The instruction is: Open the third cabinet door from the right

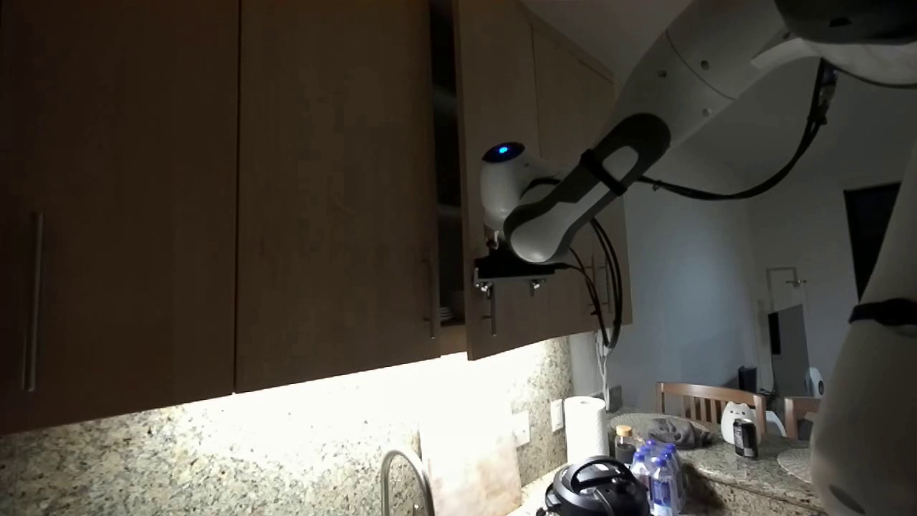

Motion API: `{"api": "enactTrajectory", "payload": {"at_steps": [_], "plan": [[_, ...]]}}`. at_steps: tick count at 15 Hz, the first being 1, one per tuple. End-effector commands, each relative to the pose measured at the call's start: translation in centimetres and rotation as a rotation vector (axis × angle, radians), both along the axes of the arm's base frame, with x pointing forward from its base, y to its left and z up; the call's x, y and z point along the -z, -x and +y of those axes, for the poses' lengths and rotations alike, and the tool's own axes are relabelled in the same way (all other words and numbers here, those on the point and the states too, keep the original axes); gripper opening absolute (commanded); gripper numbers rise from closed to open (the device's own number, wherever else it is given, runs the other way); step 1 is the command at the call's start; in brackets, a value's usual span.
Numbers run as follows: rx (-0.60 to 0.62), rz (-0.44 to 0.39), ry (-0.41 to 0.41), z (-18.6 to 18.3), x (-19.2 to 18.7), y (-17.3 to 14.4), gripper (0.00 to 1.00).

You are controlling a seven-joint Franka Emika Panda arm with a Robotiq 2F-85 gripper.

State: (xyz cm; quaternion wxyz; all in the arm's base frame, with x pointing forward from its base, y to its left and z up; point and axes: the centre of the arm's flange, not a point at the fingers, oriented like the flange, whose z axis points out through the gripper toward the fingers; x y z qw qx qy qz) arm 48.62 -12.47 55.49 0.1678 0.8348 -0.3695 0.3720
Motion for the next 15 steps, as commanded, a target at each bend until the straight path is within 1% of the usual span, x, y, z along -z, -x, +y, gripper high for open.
{"api": "enactTrajectory", "payload": {"at_steps": [1,4,5,8,11,15], "plan": [[-0.026,0.063,-0.01,-2.5,-1.2,5.1,1.0],[0.001,0.039,-0.001,-3.5,-1.3,6.5,1.0],[0.013,0.017,0.006,-3.6,-1.1,6.8,1.0],[0.061,-0.053,0.062,-4.1,0.0,7.2,1.0],[0.083,-0.077,0.108,-4.0,0.8,8.1,1.0],[0.105,-0.108,0.116,-4.7,1.0,9.7,1.0]]}}
